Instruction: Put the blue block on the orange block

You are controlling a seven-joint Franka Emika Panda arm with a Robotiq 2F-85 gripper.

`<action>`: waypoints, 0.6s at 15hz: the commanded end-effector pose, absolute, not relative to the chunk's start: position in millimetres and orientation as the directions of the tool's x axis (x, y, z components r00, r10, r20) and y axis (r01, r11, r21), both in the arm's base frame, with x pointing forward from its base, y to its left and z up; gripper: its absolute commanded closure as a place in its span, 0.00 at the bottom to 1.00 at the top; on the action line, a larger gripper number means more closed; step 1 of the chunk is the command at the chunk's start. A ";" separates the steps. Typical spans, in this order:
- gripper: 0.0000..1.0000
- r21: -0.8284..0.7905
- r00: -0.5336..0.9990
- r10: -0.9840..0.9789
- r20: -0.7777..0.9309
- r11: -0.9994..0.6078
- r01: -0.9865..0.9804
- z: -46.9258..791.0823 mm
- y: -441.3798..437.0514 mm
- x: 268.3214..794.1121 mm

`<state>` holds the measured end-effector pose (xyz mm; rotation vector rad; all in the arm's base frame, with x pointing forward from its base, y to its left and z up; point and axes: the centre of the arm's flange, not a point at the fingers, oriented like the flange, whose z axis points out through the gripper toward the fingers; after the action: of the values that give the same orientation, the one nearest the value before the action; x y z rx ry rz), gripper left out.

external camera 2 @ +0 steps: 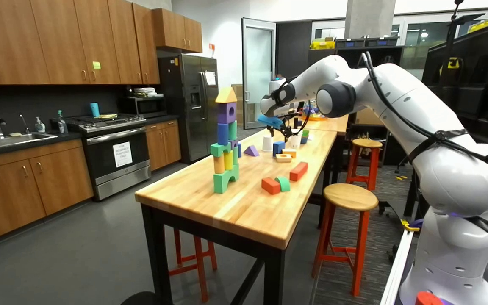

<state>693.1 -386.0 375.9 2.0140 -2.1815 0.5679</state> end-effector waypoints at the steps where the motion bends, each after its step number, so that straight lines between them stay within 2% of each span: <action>1: 0.00 -0.263 -0.223 -0.923 0.314 0.141 -0.954 374.9 -401.1 715.4; 9: 0.00 -0.234 -0.289 -0.911 0.295 0.224 -0.946 359.7 -422.9 710.7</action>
<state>698.8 -408.3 358.0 1.8361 -2.3508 0.6077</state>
